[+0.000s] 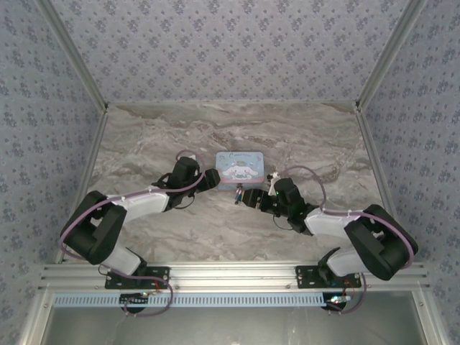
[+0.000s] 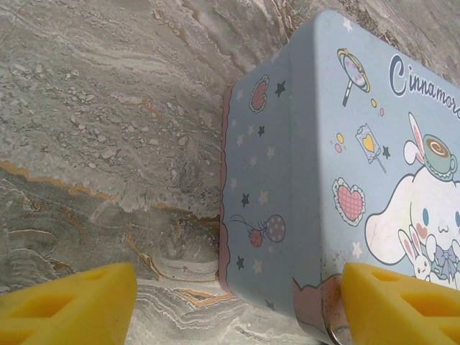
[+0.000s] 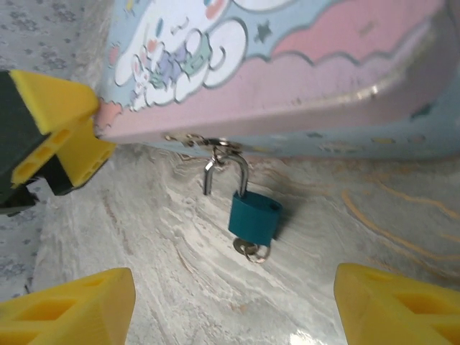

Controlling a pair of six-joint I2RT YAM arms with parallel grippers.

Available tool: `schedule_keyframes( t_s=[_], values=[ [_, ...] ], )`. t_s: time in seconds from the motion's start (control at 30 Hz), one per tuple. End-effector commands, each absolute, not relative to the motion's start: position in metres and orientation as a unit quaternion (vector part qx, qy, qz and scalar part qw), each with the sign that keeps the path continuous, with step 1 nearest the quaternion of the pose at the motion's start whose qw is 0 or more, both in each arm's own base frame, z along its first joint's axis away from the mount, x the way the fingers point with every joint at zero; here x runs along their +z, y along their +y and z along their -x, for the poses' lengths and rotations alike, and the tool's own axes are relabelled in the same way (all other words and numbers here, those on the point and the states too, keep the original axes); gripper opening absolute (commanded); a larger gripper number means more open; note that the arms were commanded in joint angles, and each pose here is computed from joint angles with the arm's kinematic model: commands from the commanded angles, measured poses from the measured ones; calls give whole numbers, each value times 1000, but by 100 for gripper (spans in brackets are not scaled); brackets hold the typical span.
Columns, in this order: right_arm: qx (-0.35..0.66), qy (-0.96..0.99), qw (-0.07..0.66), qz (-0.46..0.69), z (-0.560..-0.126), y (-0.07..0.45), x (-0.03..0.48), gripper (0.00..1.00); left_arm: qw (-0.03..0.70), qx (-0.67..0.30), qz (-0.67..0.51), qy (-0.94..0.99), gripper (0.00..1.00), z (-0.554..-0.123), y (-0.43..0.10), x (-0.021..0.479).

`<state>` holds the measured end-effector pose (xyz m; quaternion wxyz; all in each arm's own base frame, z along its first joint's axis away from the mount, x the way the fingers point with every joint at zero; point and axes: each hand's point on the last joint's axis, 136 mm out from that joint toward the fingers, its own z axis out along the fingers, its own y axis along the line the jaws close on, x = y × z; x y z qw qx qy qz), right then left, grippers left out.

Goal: Unlock a padlock with a key

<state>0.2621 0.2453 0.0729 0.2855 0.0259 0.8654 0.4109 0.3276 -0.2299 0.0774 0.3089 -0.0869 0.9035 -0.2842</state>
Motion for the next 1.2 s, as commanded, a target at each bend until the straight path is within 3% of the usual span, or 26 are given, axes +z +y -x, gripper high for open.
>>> schedule_keyframes(
  t_s=[0.0, 0.17, 0.73, 1.17],
  values=[
    [438, 847, 302, 12, -273, 259, 91, 75, 287, -266, 91, 916, 73, -321, -223, 59],
    [442, 845, 299, 13, -278, 266, 86, 76, 287, -266, 92, 916, 73, -321, -224, 59],
    [429, 841, 328, 18, -296, 277, 74, 61, 280, -270, 94, 916, 73, -320, -226, 56],
    [452, 829, 330, 19, -306, 291, 70, 59, 279, -277, 88, 915, 73, -321, -231, 61]
  ],
)
